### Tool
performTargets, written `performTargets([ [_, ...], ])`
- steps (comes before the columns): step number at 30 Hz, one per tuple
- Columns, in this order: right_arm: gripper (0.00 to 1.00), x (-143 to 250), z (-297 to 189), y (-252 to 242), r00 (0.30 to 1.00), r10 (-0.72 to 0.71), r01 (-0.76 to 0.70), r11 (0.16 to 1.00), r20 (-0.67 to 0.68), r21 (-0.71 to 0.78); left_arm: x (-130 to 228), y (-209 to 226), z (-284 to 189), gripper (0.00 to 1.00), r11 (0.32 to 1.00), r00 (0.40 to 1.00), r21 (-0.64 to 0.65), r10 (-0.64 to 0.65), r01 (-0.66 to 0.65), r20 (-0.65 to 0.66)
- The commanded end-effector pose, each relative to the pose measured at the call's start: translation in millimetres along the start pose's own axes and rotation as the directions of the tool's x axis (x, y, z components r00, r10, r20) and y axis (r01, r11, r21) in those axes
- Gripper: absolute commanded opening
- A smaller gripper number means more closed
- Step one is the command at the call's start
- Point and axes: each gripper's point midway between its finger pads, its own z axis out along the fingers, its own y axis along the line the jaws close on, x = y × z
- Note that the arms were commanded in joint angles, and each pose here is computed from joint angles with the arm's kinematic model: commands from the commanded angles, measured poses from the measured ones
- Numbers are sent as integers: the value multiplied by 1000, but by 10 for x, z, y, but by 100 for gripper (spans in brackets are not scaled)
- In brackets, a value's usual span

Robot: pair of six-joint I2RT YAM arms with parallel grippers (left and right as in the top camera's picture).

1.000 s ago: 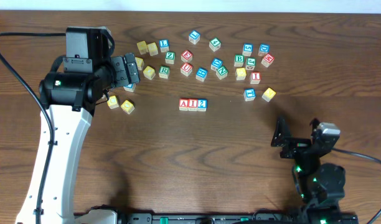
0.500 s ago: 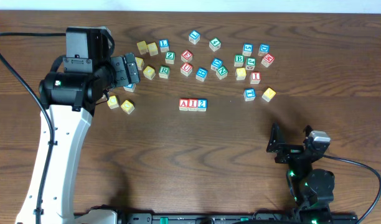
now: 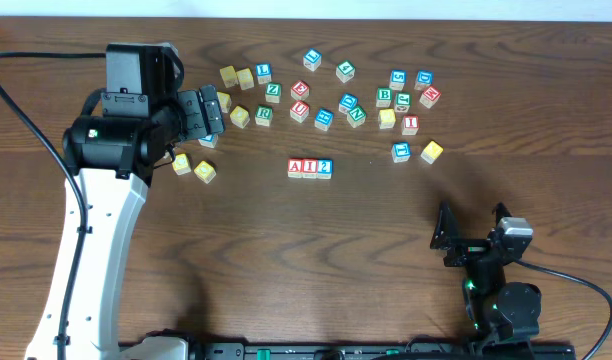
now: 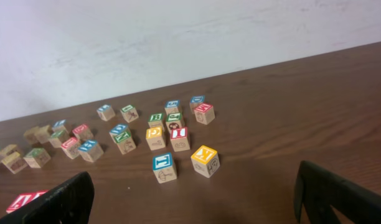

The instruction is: Spell out AI2

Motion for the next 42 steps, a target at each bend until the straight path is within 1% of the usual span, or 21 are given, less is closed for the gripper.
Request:
performTargets([
  [1, 99, -9, -5, -10, 999, -32, 32, 999, 6, 5, -38, 21, -11, 97, 1000, 1000, -12, -4, 4, 9],
  [31, 99, -7, -4, -10, 999, -31, 31, 1000, 5, 5, -38, 24, -11, 98, 1000, 1000, -14, -4, 4, 9],
  [32, 99, -7, -4, -10, 999, -32, 32, 999, 5, 5, -54, 75, -19, 98, 999, 1000, -43, -4, 4, 19],
  [35, 99, -7, -4, -10, 999, -32, 32, 999, 5, 5, -167, 334, -180, 99, 982, 995, -189, 0, 18, 96],
  [36, 99, -7, -4, -10, 999, -31, 31, 1000, 5, 5, -182, 389, -239, 97, 976, 994, -219, 2, 23, 113],
  [39, 99, -7, -4, -10, 999, -32, 32, 999, 5, 5, -164, 491, -433, 98, 964, 987, -264, 6, 37, 159],
  [42, 99, -7, -4, -10, 999, -32, 32, 999, 5, 5, -49, 523, -591, 98, 964, 984, -261, 4, 44, 179],
])
